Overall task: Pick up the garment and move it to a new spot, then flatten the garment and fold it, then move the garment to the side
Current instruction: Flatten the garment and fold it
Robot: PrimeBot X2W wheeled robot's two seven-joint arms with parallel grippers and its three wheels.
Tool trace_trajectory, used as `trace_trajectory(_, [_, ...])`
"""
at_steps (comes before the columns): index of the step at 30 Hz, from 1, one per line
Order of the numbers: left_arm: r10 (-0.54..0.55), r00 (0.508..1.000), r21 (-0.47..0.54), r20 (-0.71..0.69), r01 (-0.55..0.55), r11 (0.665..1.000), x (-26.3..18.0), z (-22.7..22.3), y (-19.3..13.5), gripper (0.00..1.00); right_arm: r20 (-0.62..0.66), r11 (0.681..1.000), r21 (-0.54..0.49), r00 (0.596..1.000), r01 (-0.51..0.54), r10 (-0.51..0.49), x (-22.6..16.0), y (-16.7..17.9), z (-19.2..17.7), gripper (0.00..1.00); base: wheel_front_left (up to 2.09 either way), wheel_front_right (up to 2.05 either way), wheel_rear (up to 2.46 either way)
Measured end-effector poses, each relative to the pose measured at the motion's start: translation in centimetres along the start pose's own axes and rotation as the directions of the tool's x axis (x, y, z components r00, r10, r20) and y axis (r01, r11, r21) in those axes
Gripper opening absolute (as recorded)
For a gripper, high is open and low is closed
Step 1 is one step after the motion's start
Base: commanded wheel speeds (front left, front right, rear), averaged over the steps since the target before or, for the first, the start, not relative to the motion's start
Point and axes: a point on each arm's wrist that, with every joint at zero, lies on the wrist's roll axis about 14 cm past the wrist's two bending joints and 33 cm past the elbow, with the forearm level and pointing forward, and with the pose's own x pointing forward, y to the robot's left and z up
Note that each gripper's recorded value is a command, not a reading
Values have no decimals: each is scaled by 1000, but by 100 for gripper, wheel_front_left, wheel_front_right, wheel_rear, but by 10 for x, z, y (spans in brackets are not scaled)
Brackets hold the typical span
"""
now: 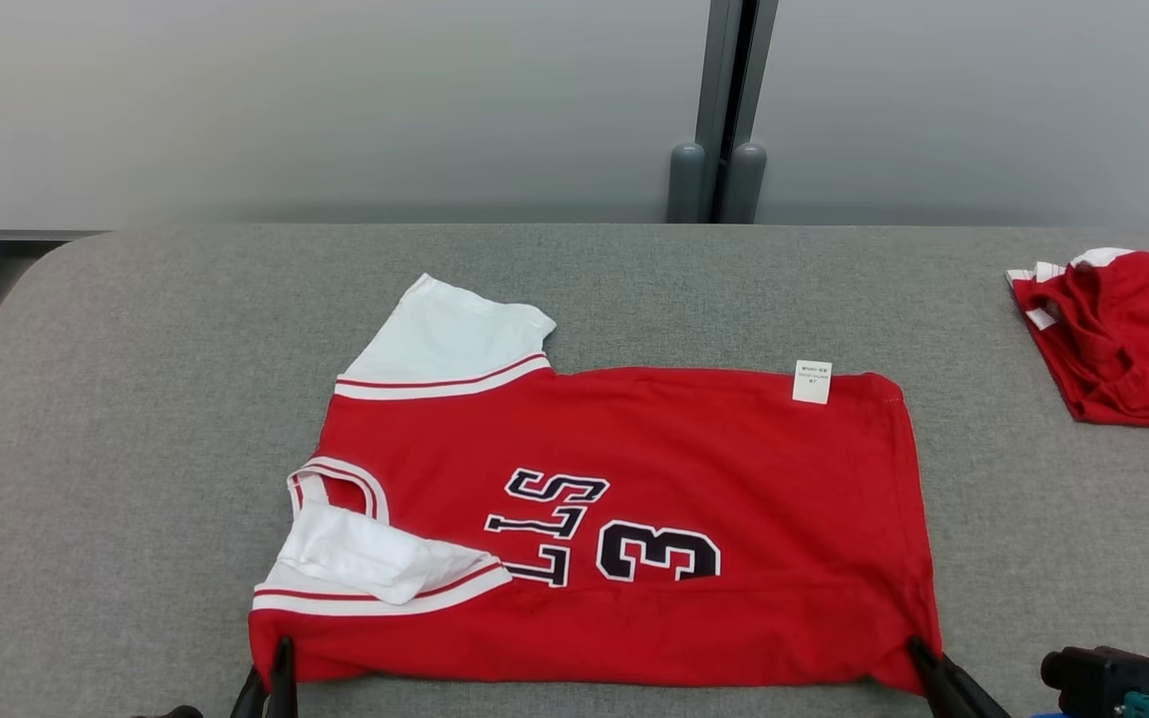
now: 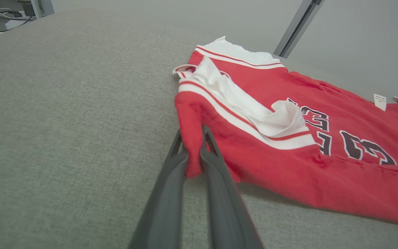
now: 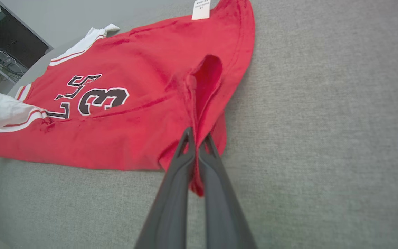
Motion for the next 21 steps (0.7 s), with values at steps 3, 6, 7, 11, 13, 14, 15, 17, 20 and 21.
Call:
trace_trajectory(3, [-4, 1000, 12, 3, 4, 1000, 1, 0, -3, 100, 11, 1000, -4, 1000, 16, -16, 0, -3, 2, 100, 0, 0, 0])
trace_trajectory(6, [-18, 999, 30, 31, 18, 999, 5, 7, -6, 100, 67, 998, -26, 997, 51, -50, -2, -13, 14, 100, 0, 0, 0])
trace_trajectory(7, [-25, 999, 37, 47, 23, 999, 7, 12, -8, 100, 82, 998, -33, 995, 58, -55, -2, -14, 17, 100, 0, 0, 0])
trace_trajectory(11, [-51, 991, 67, 122, 43, 997, 17, 34, -15, 100, 187, 996, -42, 980, 84, -75, -4, -19, 41, 100, 0, 0, 0])
trace_trajectory(13, [-70, 986, 75, 154, 59, 995, 21, 44, -21, 100, 263, 993, -60, 961, 105, -86, -7, -22, 59, 100, 0, 0, 0])
trace_trajectory(14, [-82, 983, 78, 164, 70, 994, 22, 47, -25, 100, 298, 991, -66, 950, 116, -91, -8, -24, 67, 100, 0, 0, 0])
trace_trajectory(15, [-90, 981, 85, 173, 76, 993, 24, 50, -28, 100, 332, 990, -64, 939, 122, -94, -10, -24, 74, 100, 0, 0, 0])
trace_trajectory(17, [-108, 974, 105, 197, 88, 991, 27, 58, -33, 100, 391, 990, -62, 916, 128, -94, -12, -22, 87, 100, 0, 0, 0])
trace_trajectory(20, [-126, 960, 134, 250, 94, 986, 33, 77, -39, 100, 459, 990, -66, 885, 126, -82, -14, -17, 102, 100, 0, 0, 0])
trace_trajectory(21, [-129, 956, 143, 262, 94, 985, 34, 81, -40, 100, 478, 990, -70, 875, 126, -78, -15, -16, 106, 100, 0, 0, 0])
